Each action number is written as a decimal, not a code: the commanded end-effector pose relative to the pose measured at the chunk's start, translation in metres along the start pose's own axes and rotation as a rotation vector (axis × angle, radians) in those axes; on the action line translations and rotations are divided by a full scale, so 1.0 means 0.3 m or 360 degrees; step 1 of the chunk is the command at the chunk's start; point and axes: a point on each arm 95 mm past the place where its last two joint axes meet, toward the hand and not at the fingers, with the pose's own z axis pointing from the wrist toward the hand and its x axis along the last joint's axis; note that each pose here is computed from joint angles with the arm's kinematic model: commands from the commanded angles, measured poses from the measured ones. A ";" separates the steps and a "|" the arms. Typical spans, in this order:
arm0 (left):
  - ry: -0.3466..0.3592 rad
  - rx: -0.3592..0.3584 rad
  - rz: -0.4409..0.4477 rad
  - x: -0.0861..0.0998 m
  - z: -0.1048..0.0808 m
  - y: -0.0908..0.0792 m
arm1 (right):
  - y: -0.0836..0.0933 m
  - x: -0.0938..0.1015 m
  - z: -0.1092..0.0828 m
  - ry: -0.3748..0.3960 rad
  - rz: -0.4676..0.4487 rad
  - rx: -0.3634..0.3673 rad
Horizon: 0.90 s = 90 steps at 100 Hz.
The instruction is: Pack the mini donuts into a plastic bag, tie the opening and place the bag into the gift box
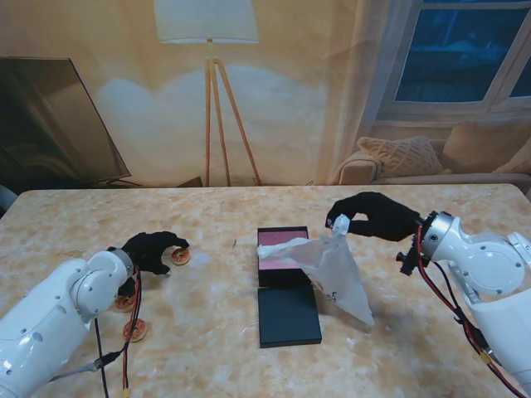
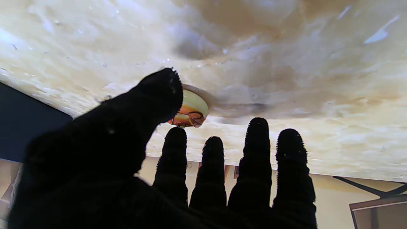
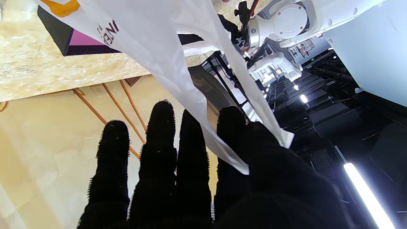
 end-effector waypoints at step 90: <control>-0.0002 -0.0029 -0.0007 0.028 0.060 0.037 | -0.014 0.013 0.000 0.0007 -0.0013 0.0011</control>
